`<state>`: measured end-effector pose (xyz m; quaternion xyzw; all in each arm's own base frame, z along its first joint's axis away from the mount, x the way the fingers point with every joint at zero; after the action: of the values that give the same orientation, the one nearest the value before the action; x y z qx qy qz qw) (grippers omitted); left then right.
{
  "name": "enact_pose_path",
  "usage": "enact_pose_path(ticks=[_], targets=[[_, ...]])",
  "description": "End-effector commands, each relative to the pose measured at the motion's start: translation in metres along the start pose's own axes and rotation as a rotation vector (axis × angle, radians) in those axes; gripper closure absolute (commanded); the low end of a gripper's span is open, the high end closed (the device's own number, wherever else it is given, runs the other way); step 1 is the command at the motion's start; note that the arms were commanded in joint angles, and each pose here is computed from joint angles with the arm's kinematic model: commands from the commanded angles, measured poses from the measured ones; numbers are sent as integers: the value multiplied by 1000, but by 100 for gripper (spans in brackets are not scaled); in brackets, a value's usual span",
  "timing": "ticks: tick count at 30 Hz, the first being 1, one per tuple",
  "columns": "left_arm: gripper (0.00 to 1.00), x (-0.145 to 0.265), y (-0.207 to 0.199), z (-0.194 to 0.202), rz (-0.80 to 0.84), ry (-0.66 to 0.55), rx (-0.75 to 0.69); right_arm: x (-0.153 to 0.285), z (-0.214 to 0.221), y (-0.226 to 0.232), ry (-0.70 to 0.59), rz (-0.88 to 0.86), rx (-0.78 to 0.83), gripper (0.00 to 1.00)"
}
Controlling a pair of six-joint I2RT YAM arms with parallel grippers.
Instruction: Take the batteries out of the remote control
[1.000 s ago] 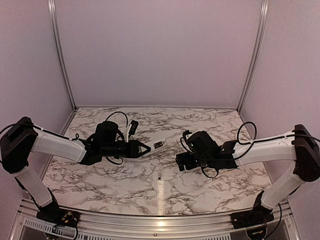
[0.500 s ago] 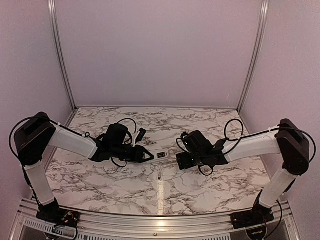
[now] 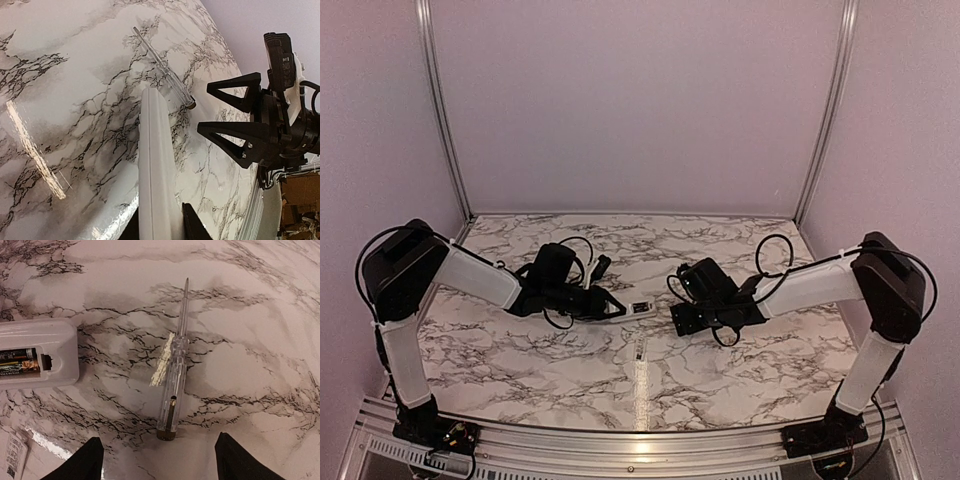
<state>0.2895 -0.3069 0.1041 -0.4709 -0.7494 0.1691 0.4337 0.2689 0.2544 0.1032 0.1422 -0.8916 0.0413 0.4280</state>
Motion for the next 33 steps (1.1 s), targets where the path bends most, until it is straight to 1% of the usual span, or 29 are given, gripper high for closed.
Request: enact_pose_path(ticks=[1,9,14,19,20,22,26,27,28,32,33], targets=[[100,-5,17,7,-59,56,19,-8,-15,5,-24,-11,0,27],[82,-6,44,9,-108,71,77,-25,-17,5,-7,5,12,39],[76,-9,55,10,-130,83,91,-33,-16,5,3,14,18,44],[67,-8,65,11,-163,80,102,-39,-14,5,14,22,24,51],[65,-7,68,11,-173,78,110,-39,-14,5,16,23,24,53],[55,-6,73,11,-183,69,121,-41,-13,5,19,28,24,54],[49,-4,77,10,-188,59,125,-43,-10,3,28,39,25,58],[46,-3,76,10,-190,58,123,-43,-10,3,29,40,25,59],[42,-3,76,9,-193,55,121,-44,-9,3,31,41,25,59],[30,0,76,8,-206,45,113,-45,-7,2,35,45,26,63],[23,0,76,8,-211,42,112,-45,-7,2,36,46,25,64]])
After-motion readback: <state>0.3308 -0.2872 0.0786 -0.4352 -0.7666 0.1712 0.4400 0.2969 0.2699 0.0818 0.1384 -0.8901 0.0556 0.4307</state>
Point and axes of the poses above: each gripper's point midway between its finger pads, its own x axis back along the fingers, its own y axis along the line the jaws close on, z = x × y, the point moved 8 cm from there along x, back along the fingers, and after that the axes turned 5 degrees about -x, right-handed, at the moved point
